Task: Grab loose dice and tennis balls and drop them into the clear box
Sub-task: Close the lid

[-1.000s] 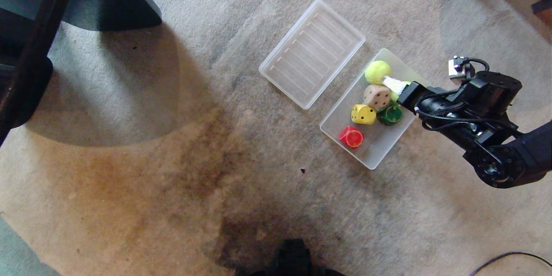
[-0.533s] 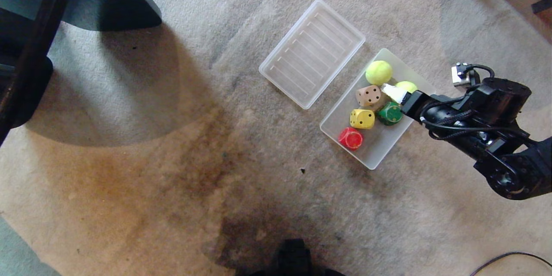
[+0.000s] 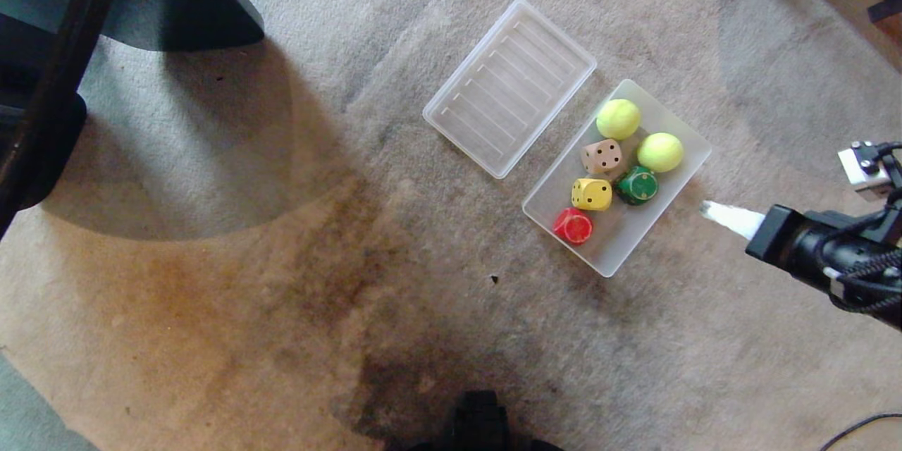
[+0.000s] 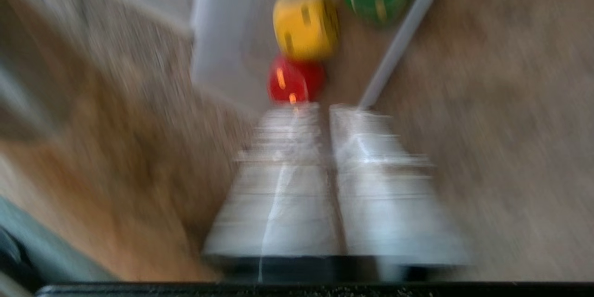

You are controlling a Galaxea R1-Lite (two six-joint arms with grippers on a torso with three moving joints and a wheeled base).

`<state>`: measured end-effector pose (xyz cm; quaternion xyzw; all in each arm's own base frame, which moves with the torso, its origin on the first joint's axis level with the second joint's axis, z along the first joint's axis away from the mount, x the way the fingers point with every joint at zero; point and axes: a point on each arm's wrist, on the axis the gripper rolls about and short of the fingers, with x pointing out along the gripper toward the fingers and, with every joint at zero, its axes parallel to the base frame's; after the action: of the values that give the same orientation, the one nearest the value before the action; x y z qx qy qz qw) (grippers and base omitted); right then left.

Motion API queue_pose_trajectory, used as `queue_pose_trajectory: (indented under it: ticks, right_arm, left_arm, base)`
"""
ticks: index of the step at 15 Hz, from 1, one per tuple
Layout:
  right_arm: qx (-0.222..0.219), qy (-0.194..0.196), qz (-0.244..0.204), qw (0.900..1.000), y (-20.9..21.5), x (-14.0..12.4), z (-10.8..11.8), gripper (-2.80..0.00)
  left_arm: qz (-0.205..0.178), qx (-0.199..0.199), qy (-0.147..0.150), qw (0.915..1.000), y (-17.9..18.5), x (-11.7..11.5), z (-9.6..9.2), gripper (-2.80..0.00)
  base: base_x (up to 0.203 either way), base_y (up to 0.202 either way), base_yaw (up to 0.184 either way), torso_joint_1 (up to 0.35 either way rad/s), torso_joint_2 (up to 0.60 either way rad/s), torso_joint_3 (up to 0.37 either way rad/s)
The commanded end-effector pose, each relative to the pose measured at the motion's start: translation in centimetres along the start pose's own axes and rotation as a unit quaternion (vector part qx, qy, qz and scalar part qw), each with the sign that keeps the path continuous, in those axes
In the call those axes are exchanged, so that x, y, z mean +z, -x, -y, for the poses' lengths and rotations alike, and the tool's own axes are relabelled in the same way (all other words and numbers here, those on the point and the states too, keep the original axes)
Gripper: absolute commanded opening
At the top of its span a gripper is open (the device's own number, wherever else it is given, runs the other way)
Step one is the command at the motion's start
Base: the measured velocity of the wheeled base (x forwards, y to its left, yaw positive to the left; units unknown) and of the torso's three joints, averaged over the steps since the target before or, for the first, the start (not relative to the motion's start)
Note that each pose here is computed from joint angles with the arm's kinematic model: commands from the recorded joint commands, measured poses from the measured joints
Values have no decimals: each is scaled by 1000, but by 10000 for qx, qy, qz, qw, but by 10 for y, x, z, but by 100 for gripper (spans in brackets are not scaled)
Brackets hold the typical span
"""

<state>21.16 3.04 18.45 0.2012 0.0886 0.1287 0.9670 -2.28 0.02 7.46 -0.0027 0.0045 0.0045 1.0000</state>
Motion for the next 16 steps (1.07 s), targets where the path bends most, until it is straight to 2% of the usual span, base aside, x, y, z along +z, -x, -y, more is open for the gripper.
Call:
queue_pose_trajectory:
  ticks: [1, 4, 7, 9, 10, 13, 15, 16]
  right_arm:
    - [25, 97, 153, 9998, 38, 2, -7, -280]
    - [-345, 296, -238, 9987, 75, -19, -4, -280]
    - [-696, 548, -274, 9957, 117, -34, -3, -280]
    - [-939, 753, -542, 9913, 134, -47, 0, -280]
    - [-1014, 879, -561, 9894, 145, -52, 1, -280]
    - [-1153, 1386, -212, 9834, 193, -81, 5, -280]
    - [-1445, 1663, -381, 9747, 208, -108, 14, -280]
    - [-1487, 1727, -325, 9731, 212, -117, 16, -280]
  left_arm:
    - [-1, 1, 3, 10000, 0, 0, 0, -280]
    - [-1, 1, 3, 10000, 0, 0, 0, -280]
    - [-1, 1, 3, 10000, 0, 0, 0, -280]
    - [-8, 1, 3, 10000, 0, 0, 0, -280]
    - [-1, 1, 3, 10000, 0, 0, 0, -280]
    - [-1, 1, 3, 10000, 0, 0, 0, -280]
    - [-1, 1, 3, 10000, 0, 0, 0, -280]
    - [-1, 1, 3, 10000, 0, 0, 0, -280]
  base:
    - [0, 0, 0, 0, 0, 0]
    - [0, 0, 0, 0, 0, 0]
    - [0, 0, 0, 0, 0, 0]
    - [0, 0, 0, 0, 0, 0]
    - [0, 0, 0, 0, 0, 0]
    - [0, 0, 0, 0, 0, 0]
    - [0, 0, 0, 0, 0, 0]
    - [0, 0, 0, 0, 0, 0]
